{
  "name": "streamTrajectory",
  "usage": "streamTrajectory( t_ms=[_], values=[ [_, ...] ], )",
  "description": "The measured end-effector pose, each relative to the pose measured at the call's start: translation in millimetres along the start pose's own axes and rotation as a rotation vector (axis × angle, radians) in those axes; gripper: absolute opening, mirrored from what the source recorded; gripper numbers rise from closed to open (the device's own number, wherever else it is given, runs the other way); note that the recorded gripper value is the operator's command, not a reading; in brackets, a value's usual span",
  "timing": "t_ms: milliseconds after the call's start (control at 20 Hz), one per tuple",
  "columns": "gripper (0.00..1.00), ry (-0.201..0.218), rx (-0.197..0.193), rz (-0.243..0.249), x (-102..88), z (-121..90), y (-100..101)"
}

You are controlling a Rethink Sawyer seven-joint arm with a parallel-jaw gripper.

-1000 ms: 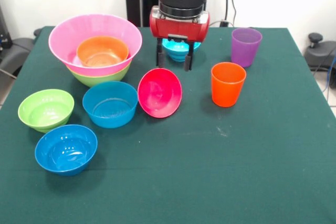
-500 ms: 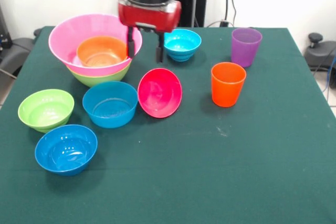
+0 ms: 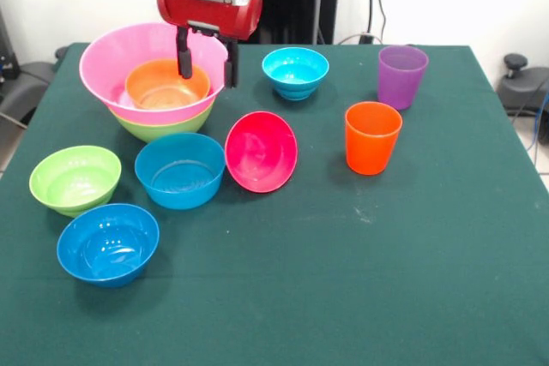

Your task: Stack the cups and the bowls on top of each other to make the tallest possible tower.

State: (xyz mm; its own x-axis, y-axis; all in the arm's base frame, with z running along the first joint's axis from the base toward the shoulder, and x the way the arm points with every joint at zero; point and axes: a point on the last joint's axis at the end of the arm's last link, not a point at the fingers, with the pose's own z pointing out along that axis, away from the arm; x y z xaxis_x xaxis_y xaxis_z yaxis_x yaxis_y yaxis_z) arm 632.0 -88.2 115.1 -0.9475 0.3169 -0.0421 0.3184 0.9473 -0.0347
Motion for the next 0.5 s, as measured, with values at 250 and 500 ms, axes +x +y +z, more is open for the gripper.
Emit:
streamTrajectory(
  t_ms=[250, 500],
  values=[
    [1.0, -0.004, -0.008, -0.007, -4.5, 3, 6],
    [1.0, 0.007, -0.016, -0.012, -5.7, 12, 10]
  ],
)
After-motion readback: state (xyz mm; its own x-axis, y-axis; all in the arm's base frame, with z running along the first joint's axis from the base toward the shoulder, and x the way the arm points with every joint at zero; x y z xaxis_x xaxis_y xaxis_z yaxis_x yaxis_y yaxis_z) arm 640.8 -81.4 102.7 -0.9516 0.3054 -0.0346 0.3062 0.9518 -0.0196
